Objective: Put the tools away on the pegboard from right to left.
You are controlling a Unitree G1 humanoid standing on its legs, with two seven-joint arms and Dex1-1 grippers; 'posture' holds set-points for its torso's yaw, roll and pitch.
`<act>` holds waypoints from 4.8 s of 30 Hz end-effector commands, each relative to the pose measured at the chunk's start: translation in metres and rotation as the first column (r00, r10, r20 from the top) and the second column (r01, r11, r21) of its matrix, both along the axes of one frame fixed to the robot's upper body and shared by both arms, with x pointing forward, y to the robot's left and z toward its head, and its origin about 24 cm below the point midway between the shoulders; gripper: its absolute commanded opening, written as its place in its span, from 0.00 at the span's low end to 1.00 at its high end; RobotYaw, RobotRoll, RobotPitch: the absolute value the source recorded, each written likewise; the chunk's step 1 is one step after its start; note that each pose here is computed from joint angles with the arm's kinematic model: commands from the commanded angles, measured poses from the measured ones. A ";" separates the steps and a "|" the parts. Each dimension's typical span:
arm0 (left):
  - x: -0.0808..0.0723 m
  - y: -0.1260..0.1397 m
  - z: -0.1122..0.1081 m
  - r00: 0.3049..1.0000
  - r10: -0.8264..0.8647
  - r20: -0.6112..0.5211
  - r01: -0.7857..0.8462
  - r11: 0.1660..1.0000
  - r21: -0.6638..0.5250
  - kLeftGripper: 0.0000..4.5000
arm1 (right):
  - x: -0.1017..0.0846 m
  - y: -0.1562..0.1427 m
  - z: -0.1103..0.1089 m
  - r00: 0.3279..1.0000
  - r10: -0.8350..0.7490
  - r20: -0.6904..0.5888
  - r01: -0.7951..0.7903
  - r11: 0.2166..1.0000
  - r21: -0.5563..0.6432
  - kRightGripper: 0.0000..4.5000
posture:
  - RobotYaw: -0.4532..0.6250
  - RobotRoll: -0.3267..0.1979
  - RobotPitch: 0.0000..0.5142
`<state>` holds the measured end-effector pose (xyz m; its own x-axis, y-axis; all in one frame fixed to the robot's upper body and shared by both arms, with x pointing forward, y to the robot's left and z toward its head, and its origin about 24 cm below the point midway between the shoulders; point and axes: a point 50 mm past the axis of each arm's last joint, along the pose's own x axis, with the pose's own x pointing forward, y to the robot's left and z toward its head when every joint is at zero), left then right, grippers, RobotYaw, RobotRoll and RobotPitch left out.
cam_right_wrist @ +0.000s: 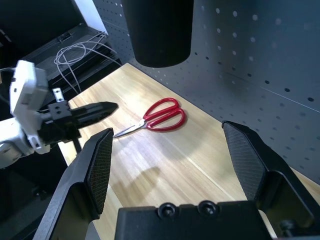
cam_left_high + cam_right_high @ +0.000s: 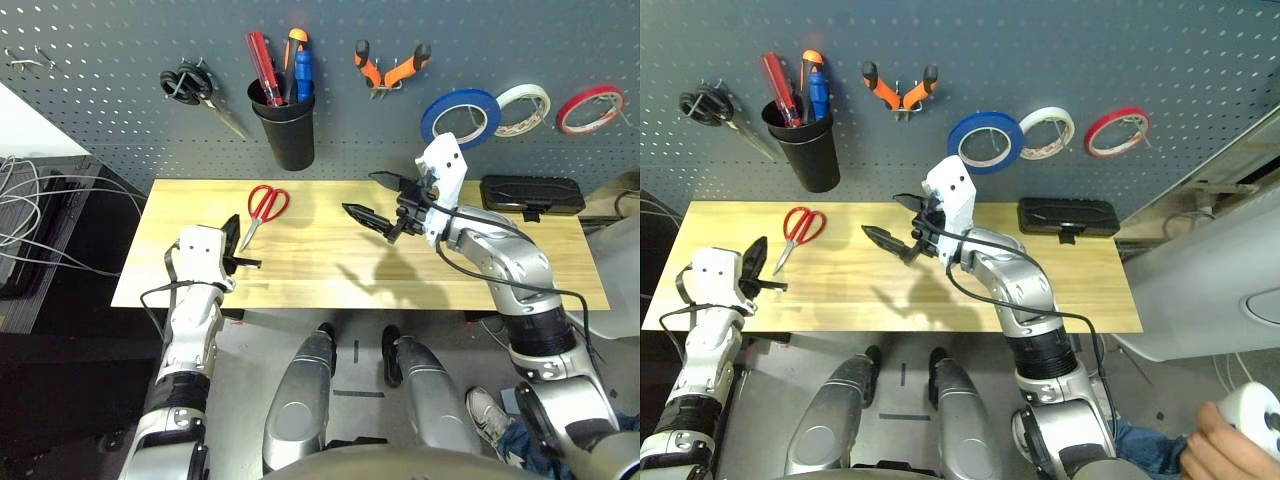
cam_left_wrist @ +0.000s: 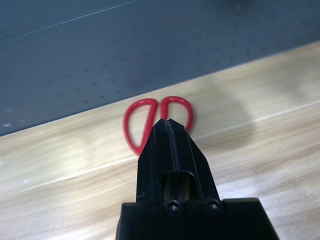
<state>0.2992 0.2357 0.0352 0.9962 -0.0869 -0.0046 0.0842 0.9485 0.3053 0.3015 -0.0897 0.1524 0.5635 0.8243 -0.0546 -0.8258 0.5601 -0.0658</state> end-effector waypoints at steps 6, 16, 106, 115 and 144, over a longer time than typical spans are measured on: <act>0.030 -0.010 -0.008 0.980 -0.071 -0.187 0.089 0.992 0.090 0.58 | 0.013 -0.008 -0.037 0.968 -0.197 -0.157 0.184 0.979 -0.091 1.00 | 0.50 0.62 0.67; 0.035 -0.018 -0.014 0.946 -0.136 -0.294 0.179 0.976 0.125 1.00 | 0.002 0.007 -0.055 0.934 -0.245 -0.259 0.239 0.969 -0.054 1.00 | 0.48 0.62 0.86; -0.045 -0.042 0.071 0.980 -0.121 0.159 0.125 0.992 -0.016 0.00 | 0.011 0.002 -0.025 0.983 -0.123 -0.136 0.127 0.992 0.020 1.00 | 0.55 0.62 0.69; -0.049 -0.049 0.091 0.928 -0.182 0.325 0.135 0.977 0.163 0.00 | 0.002 0.019 -0.003 1.000 -0.009 -0.030 0.012 0.996 0.084 1.00 | 0.55 0.62 0.69; -0.013 -0.013 0.156 0.819 -0.171 0.548 -0.035 0.938 0.344 0.00 | -0.007 0.057 0.055 0.955 0.173 0.239 -0.229 0.946 0.231 1.00 | 0.56 0.62 0.67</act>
